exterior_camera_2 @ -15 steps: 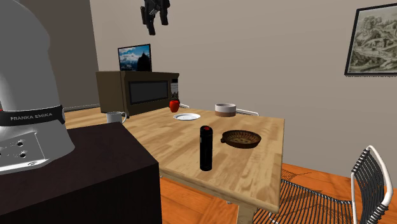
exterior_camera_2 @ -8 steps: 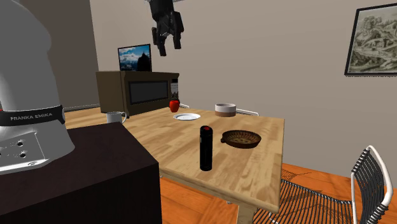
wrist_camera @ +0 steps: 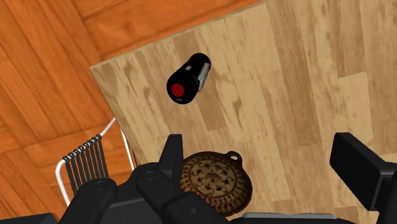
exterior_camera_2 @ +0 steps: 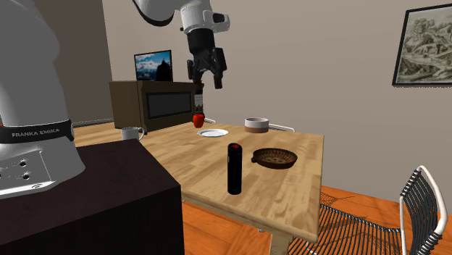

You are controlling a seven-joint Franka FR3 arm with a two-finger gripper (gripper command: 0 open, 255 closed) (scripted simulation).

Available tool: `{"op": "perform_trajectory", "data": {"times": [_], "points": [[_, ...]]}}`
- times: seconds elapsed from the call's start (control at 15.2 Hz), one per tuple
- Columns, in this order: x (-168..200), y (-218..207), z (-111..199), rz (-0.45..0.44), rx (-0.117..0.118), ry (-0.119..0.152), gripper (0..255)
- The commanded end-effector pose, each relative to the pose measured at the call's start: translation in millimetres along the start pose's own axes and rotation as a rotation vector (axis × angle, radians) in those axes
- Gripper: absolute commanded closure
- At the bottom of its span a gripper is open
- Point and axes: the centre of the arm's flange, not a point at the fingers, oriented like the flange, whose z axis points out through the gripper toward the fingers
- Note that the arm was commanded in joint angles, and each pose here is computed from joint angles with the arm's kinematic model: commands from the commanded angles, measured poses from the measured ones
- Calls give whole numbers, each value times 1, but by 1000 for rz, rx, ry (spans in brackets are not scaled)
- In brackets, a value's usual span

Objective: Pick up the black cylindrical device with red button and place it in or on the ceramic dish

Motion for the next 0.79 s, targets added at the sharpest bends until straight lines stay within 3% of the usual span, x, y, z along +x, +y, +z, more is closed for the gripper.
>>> {"op": "perform_trajectory", "data": {"times": [0.0,0.73], "points": [[2,13,24,-3,2,-3,0],[14,67,153,-18,16,-27,0]]}}
